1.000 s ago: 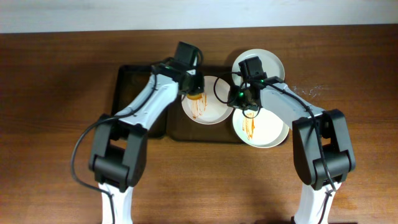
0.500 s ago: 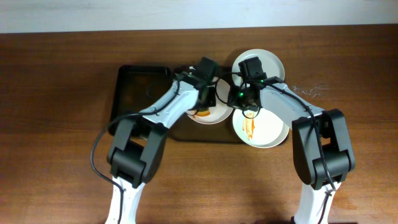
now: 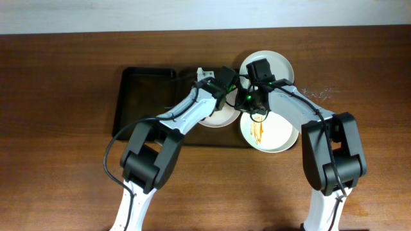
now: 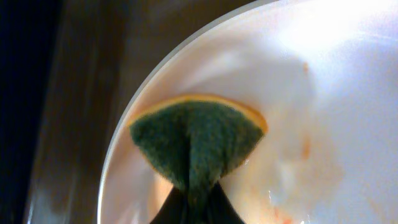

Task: Clean dirty plates on tray and stack at the side
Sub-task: 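Scrub the left white plate with the sponge in the left gripper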

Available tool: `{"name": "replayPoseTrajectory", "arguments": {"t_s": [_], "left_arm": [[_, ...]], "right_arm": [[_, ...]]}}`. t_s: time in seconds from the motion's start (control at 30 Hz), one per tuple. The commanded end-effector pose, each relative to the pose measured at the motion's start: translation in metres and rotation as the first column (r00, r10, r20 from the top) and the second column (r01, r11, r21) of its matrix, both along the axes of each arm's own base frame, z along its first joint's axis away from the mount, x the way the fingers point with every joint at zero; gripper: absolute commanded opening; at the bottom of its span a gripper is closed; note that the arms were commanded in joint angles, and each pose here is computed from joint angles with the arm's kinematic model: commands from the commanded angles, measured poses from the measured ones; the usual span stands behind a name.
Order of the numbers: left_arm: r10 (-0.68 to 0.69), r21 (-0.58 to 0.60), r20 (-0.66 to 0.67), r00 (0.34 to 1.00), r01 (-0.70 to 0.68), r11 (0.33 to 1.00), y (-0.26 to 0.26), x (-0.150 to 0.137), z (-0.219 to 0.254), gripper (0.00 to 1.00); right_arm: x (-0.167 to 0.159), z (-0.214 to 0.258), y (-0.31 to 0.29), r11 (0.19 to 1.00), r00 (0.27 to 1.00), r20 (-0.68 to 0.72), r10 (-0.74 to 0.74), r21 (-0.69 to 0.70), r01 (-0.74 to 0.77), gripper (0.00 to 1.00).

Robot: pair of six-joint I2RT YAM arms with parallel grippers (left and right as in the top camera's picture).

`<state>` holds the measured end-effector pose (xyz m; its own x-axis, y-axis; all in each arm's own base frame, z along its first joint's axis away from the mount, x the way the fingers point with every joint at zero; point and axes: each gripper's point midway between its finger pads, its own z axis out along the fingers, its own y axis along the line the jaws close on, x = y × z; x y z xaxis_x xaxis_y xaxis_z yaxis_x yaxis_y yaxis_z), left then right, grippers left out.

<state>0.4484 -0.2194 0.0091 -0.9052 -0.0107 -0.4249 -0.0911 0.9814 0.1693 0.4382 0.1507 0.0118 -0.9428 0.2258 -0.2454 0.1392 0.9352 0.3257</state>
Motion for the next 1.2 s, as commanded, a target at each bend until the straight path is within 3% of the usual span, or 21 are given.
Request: {"name": "replayPoseTrajectory", "arguments": {"t_s": [0.0, 0.17, 0.2, 0.23, 0.33, 0.5, 0.6, 0.7, 0.77, 0.83, 0.9, 1.03, 1.13, 1.17], "left_arm": [[-0.179, -0.192, -0.215, 0.960, 0.138, 0.972, -0.027, -0.035, -0.010, 0.00], [-0.181, -0.335, -0.255, 0.950, 0.089, 0.938, 0.003, -0.018, -0.007, 0.00], [-0.209, -0.377, -0.240, 0.948, 0.108, 0.920, 0.004, -0.012, -0.005, 0.00], [-0.304, -0.485, -0.171, 0.937, 0.188, 0.854, -0.008, 0.001, 0.003, 0.00], [-0.393, -0.541, -0.097, 0.915, 0.283, 0.792, -0.028, 0.005, 0.011, 0.00], [-0.424, -0.427, -0.085, 0.902, 0.352, 0.833, -0.037, 0.002, 0.001, 0.00], [-0.423, -0.416, -0.080, 0.902, 0.356, 0.837, -0.048, 0.000, -0.004, 0.00], [-0.204, -0.343, -0.215, 0.955, 0.121, 0.931, -0.028, -0.020, -0.018, 0.00], [-0.093, -0.287, -0.247, 0.965, 0.019, 0.958, -0.014, -0.025, -0.021, 0.00], [0.020, -0.202, -0.211, 0.977, -0.064, 0.977, 0.005, -0.018, -0.021, 0.00], [0.098, -0.081, -0.085, 0.991, -0.105, 0.991, 0.029, 0.003, -0.013, 0.00], [0.145, 0.043, 0.054, 0.988, -0.147, 0.988, 0.052, 0.023, 0.001, 0.00], [0.121, 0.036, 0.011, 0.993, -0.122, 0.992, 0.043, 0.013, -0.003, 0.00], [0.079, 0.001, -0.067, 0.995, -0.079, 0.997, 0.033, -0.001, -0.010, 0.00]], "right_arm": [[0.002, 0.004, 0.006, 0.998, 0.999, 0.008, 0.052, 0.018, -0.052, 0.04], [0.003, 0.014, 0.001, 0.978, 0.994, 0.011, 0.110, 0.178, -0.110, 0.04], [0.004, 0.014, -0.001, 0.977, 0.994, 0.010, 0.108, 0.183, -0.107, 0.04], [0.003, 0.014, 0.000, 0.976, 0.991, 0.021, 0.132, 0.175, -0.134, 0.04], [0.002, 0.014, 0.006, 0.973, 0.988, 0.028, 0.149, 0.173, -0.152, 0.04], [0.004, 0.016, 0.010, 0.971, 0.987, 0.043, 0.158, 0.174, -0.163, 0.04], [0.005, 0.016, 0.010, 0.971, 0.986, 0.046, 0.158, 0.174, -0.163, 0.04], [0.005, 0.016, 0.010, 0.971, 0.986, 0.047, 0.158, 0.173, -0.163, 0.04], [0.005, 0.016, 0.010, 0.971, 0.986, 0.046, 0.158, 0.173, -0.163, 0.04], [0.005, 0.016, 0.010, 0.971, 0.986, 0.046, 0.157, 0.173, -0.163, 0.04], [0.005, 0.016, 0.010, 0.971, 0.986, 0.046, 0.157, 0.173, -0.163, 0.04], [0.005, 0.016, 0.010, 0.971, 0.987, 0.046, 0.157, 0.173, -0.163, 0.04], [0.005, 0.015, 0.009, 0.973, 0.987, 0.045, 0.154, 0.166, -0.160, 0.04], [0.005, 0.015, 0.009, 0.973, 0.987, 0.044, 0.154, 0.166, -0.160, 0.04]]}}
